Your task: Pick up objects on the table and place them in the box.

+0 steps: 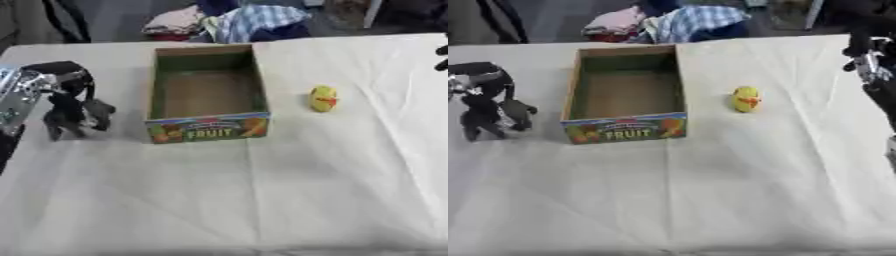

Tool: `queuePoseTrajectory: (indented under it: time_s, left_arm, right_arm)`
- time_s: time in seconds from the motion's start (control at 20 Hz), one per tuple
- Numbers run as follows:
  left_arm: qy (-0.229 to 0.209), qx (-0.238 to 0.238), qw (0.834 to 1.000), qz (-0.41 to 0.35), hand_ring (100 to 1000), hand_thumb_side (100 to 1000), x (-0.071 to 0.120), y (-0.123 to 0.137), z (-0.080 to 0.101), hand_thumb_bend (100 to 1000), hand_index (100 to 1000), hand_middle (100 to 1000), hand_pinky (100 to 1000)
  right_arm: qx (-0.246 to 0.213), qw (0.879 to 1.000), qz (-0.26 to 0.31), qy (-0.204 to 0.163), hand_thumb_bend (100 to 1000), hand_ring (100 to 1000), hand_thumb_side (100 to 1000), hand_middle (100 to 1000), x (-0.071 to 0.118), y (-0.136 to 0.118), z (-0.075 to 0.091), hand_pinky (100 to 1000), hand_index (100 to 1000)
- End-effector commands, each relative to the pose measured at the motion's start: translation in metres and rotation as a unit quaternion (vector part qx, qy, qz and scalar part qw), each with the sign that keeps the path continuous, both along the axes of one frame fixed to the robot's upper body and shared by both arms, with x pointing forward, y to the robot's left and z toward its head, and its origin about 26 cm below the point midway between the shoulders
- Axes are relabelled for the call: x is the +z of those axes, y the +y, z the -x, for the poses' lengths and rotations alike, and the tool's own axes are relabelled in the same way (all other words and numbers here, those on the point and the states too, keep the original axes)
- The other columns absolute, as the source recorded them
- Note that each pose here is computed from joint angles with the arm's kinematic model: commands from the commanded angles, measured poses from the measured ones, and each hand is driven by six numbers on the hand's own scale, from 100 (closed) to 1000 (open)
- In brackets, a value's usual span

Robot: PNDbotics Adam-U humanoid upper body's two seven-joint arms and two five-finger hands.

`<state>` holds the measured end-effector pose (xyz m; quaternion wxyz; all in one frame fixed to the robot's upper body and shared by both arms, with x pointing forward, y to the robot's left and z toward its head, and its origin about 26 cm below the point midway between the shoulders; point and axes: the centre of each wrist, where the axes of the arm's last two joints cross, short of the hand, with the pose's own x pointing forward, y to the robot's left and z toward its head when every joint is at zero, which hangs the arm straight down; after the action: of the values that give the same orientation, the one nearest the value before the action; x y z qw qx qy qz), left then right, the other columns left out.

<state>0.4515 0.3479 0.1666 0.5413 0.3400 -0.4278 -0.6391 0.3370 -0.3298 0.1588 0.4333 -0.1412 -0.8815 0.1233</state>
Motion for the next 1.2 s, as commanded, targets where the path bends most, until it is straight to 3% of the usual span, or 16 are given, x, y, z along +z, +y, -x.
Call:
queuePoseTrajectory:
  time_s: [0.05, 0.1, 0.35, 0.6, 0.95, 1.2]
  left_arm:
    - [-0.02, 0.01, 1.0, -0.015, 242, 222, 0.019, 0.013, 0.002, 592, 369, 158, 470]
    - [-0.02, 0.01, 1.0, -0.014, 228, 200, 0.02, 0.013, 0.002, 543, 356, 141, 464]
    - [-0.036, 0.006, 0.999, 0.01, 217, 196, 0.029, 0.012, 0.002, 543, 341, 120, 466]
    - [-0.084, -0.003, 0.996, 0.031, 208, 207, 0.059, 0.004, 0.001, 550, 337, 109, 468]
    - [-0.166, -0.035, 0.985, 0.03, 193, 214, 0.103, -0.028, -0.003, 550, 325, 100, 463]
    - [-0.216, -0.056, 0.974, 0.038, 189, 221, 0.113, -0.062, -0.013, 549, 322, 100, 466]
  right_arm:
    - [-0.003, 1.0, 0.003, -0.012, 318, 605, 573, 642, 0.008, -0.004, 0.0, 492, 808]
    - [-0.003, 1.0, 0.003, -0.012, 319, 605, 573, 642, 0.008, -0.005, 0.0, 493, 808]
    - [-0.004, 1.0, 0.003, -0.01, 317, 605, 573, 642, 0.007, -0.005, 0.0, 493, 808]
    - [-0.006, 1.0, 0.004, -0.008, 317, 605, 572, 642, 0.006, -0.006, 0.001, 493, 808]
    - [0.0, 1.0, 0.008, -0.004, 317, 606, 570, 642, 0.005, -0.005, 0.0, 494, 808]
    - [0.009, 1.0, 0.009, -0.005, 317, 606, 570, 642, 0.006, -0.001, -0.002, 494, 808]
